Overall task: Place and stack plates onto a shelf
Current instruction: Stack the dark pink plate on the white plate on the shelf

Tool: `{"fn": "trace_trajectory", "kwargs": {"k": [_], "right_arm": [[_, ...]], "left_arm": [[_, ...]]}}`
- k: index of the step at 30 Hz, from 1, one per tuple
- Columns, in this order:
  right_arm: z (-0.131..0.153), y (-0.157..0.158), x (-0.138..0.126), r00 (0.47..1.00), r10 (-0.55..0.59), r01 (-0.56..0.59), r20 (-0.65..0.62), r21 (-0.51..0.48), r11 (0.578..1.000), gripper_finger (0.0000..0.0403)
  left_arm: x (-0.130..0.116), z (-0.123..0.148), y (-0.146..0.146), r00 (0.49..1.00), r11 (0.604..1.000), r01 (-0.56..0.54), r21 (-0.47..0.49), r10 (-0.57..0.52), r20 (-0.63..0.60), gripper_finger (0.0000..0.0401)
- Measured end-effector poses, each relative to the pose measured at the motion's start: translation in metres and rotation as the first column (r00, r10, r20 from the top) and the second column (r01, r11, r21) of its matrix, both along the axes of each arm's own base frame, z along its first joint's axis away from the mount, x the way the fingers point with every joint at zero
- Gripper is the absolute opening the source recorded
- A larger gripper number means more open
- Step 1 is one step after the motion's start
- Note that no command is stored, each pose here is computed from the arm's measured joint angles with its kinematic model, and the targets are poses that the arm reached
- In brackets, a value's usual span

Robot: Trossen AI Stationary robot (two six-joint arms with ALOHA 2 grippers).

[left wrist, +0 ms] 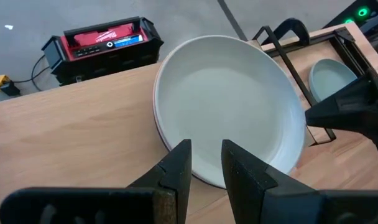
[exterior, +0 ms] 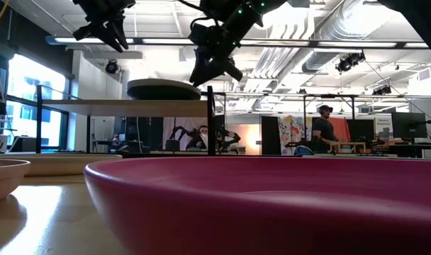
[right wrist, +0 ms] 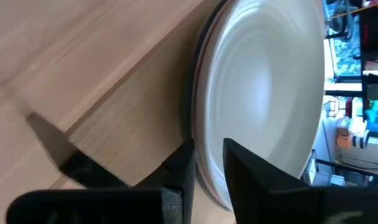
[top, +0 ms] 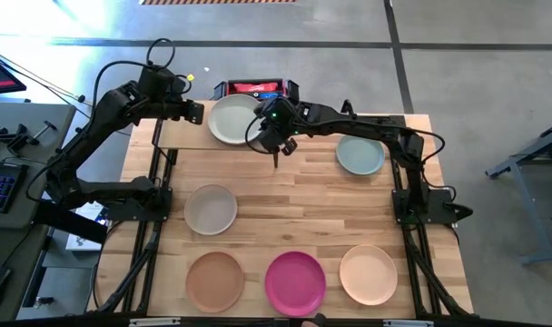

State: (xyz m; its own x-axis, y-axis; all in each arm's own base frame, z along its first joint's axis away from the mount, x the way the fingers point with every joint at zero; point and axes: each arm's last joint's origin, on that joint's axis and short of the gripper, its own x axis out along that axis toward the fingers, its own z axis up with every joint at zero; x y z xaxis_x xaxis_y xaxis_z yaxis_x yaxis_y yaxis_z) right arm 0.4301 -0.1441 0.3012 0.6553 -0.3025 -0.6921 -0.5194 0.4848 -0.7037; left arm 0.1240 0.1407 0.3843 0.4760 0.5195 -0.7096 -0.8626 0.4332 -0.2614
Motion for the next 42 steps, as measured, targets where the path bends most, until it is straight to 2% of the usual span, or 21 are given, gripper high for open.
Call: {"fn": "trace_trajectory", "kwargs": {"k": [4, 8, 13, 18, 21, 23, 26, 29, 31, 33, 37, 42], "right_arm": [[0.001, 0.003, -0.002, 1.0, -0.003, 0.003, -0.014, 0.007, 1.0, 0.0071], [0.008, 0.007, -0.007, 0.999, -0.027, 0.027, -0.018, 0.018, 0.999, 0.0071], [0.024, 0.013, -0.019, 0.99, -0.143, 0.143, -0.003, 0.039, 0.989, 0.0071], [0.04, 0.016, -0.043, 0.954, -0.297, 0.298, -0.033, 0.17, 0.939, 0.0071], [0.048, 0.02, -0.062, 0.92, -0.381, 0.392, -0.095, 0.278, 0.877, 0.0071], [0.052, 0.023, -0.074, 0.894, -0.421, 0.446, -0.151, 0.37, 0.815, 0.0071], [0.055, 0.029, -0.088, 0.858, -0.448, 0.51, -0.25, 0.508, 0.694, 0.0071], [0.056, 0.037, -0.095, 0.825, -0.448, 0.561, -0.345, 0.604, 0.567, 0.0071], [0.054, 0.042, -0.097, 0.793, -0.449, 0.603, -0.411, 0.631, 0.488, 0.0071], [0.05, 0.049, -0.098, 0.758, -0.455, 0.647, -0.468, 0.632, 0.427, 0.0071], [0.037, 0.071, -0.095, 0.701, -0.452, 0.709, -0.551, 0.602, 0.366, 0.0071], [0.012, 0.104, -0.085, 0.685, -0.428, 0.727, -0.589, 0.588, 0.354, 0.0071]], "left_arm": [[0.0, -0.001, -0.001, 1.0, 1.0, 0.001, -0.008, -0.001, -0.007, 0.0078], [-0.003, -0.007, -0.003, 0.998, 0.998, -0.004, -0.068, 0.0, -0.065, 0.0078], [-0.005, -0.016, -0.003, 0.982, 0.993, -0.038, -0.11, 0.017, -0.187, 0.0078], [-0.003, -0.018, -0.004, 0.985, 0.988, -0.01, -0.155, -0.017, -0.174, 0.0078], [-0.001, -0.02, -0.009, 0.985, 0.974, 0.06, -0.218, -0.092, -0.143, 0.0078], [0.001, -0.02, -0.014, 0.981, 0.967, 0.085, -0.241, -0.123, -0.147, 0.0078], [0.006, -0.023, -0.02, 0.972, 0.958, 0.125, -0.257, -0.17, -0.159, 0.0078], [0.013, -0.032, -0.028, 0.957, 0.944, 0.175, -0.279, -0.23, -0.176, 0.0078], [0.018, -0.038, -0.034, 0.946, 0.932, 0.205, -0.299, -0.267, -0.184, 0.0078], [0.023, -0.046, -0.04, 0.936, 0.919, 0.223, -0.324, -0.295, -0.192, 0.0078], [0.032, -0.06, -0.055, 0.911, 0.892, 0.26, -0.37, -0.354, -0.212, 0.0078], [0.039, -0.071, -0.071, 0.881, 0.866, 0.297, -0.403, -0.411, -0.234, 0.0078]]}}
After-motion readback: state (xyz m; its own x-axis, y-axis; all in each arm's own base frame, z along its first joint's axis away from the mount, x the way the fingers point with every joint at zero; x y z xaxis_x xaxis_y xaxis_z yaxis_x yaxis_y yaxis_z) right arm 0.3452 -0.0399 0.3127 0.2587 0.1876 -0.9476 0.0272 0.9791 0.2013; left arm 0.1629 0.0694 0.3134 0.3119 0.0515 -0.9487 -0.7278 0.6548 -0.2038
